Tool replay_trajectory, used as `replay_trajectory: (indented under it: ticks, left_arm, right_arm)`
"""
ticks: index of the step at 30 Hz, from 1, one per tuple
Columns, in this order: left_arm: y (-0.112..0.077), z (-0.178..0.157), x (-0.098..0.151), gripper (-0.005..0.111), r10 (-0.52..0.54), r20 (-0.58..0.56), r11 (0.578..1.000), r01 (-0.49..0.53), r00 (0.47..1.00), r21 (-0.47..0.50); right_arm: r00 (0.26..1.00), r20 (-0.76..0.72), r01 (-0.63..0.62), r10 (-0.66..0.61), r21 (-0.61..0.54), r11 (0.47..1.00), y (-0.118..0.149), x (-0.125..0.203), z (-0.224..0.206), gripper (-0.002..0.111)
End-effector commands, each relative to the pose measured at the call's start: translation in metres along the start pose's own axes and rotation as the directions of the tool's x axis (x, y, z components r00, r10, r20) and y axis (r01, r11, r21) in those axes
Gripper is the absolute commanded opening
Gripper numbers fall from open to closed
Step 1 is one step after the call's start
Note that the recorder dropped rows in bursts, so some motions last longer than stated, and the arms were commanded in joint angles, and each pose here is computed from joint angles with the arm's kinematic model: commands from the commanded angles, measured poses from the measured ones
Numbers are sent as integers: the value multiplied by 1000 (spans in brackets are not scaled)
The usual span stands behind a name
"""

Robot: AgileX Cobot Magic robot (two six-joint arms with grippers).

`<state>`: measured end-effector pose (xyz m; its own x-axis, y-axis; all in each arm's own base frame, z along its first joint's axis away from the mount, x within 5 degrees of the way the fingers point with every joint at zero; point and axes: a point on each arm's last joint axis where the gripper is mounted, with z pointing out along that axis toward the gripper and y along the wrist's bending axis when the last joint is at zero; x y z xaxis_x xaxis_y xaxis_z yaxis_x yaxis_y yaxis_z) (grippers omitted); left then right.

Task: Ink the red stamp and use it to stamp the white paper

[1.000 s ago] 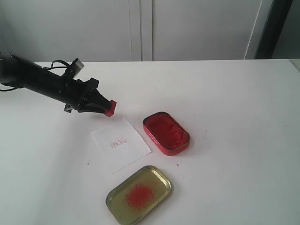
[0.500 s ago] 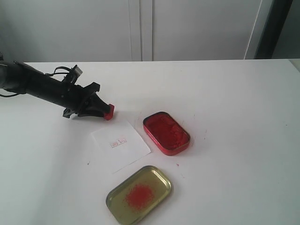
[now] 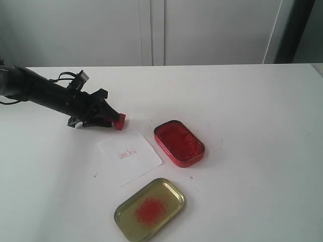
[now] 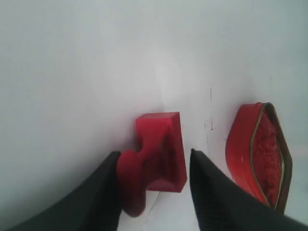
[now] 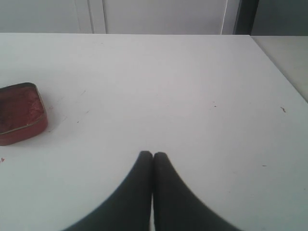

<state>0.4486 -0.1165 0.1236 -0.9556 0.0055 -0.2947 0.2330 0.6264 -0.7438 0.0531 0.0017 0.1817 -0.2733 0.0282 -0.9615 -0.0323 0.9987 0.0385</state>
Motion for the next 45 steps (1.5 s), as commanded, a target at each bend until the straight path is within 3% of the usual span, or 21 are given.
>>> replay_trajectory:
  ticks: [1, 16, 19, 24, 32, 34, 38, 45]
  left_arm:
    - [2, -11, -3, 54, -16, 20, 1000, 16, 1000, 6]
    - [31, -55, -2, 53, -85, -1, 993, 85, 996, 76]
    - [32, -58, -1, 40, -92, -8, 992, 92, 996, 87]
    - [30, -58, 0, 0, -91, -31, 990, 94, 995, 108]
    - [30, -58, 1, 0, -165, -40, 980, 169, 985, 103]
    - [30, -60, 1, 0, -173, -48, 981, 176, 984, 77]
    - [28, -72, 3, 0, -164, -67, 985, 159, 984, -70]
    - [12, -104, 2, 0, -107, -65, 954, 84, 992, -287]
  right_arm:
    - [1000, 13, 5, -5, 0, 1000, 0, 0, 0, 0]
    - [1000, 13, 5, -5, 0, 1000, 0, 0, 0, 0]
    - [1000, 13, 5, -5, 0, 1000, 0, 0, 0, 0]
    - [1000, 13, 5, -5, 0, 1000, 0, 0, 0, 0]
    - [1000, 13, 5, -5, 0, 1000, 0, 0, 0, 0]
    - [1000, 13, 5, -5, 0, 1000, 0, 0, 0, 0]
    - [1000, 13, 5, -5, 0, 1000, 0, 0, 0, 0]
    - [1000, 13, 5, -5, 0, 1000, 0, 0, 0, 0]
